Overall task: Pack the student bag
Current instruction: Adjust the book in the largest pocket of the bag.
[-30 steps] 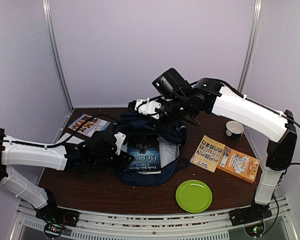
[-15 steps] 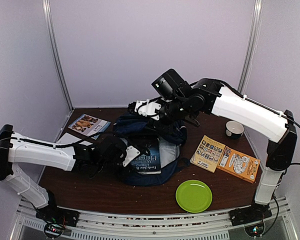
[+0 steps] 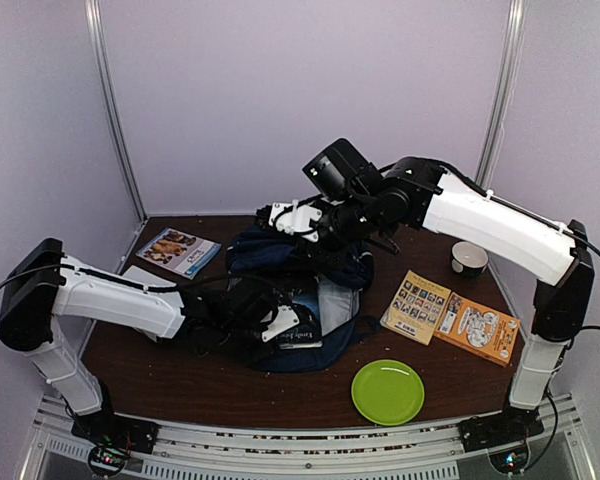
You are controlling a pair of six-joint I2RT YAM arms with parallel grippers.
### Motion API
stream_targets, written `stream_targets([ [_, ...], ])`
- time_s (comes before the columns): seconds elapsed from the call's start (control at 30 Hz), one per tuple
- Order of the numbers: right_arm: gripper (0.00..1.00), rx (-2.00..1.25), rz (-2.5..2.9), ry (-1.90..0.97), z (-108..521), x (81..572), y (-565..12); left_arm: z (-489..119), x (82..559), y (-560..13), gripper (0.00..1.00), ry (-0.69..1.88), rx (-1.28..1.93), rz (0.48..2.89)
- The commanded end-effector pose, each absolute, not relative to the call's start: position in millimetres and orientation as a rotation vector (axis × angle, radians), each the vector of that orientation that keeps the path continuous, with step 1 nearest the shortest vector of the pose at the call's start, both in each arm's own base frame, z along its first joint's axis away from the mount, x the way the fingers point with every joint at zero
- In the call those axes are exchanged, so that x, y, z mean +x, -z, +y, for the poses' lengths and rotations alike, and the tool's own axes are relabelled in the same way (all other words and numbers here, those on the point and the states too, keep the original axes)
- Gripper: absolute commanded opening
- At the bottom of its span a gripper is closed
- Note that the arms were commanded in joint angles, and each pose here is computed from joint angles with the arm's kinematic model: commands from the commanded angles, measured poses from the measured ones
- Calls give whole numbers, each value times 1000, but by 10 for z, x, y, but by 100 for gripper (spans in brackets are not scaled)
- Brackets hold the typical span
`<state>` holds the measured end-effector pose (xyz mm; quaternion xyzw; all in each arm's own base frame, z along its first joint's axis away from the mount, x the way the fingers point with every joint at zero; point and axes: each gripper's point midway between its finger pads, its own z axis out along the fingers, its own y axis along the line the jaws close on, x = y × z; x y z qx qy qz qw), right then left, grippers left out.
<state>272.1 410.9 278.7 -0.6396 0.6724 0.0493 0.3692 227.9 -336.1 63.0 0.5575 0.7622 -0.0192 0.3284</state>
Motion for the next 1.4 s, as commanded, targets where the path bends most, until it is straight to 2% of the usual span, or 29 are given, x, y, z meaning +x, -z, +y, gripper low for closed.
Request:
stream_targets([
  [0.0, 0, -1647, 1661, -194, 4210, 2606, -2953, -3388, 2382, -615, 40, -45, 1449, 1975],
  [0.47, 0, -1687, 1603, -255, 4183, 2458, -2967, -3052, 2759, -663, 40, -446, 1337, 1930],
  [0.97, 0, -1707, 1601, -254, 4176, 2428, -2937, -3461, 3365, -942, 39, -472, 1167, 1819],
  [1.27, 0, -1702, 1602, -240, 4176, 2454, -2940, -3267, 3582, -746, 39, -588, 1145, 1865],
  [1.37, 0, -1699, 1600, -233, 4175, 2465, -2943, -3243, 3530, -741, 39, -546, 1146, 1875],
])
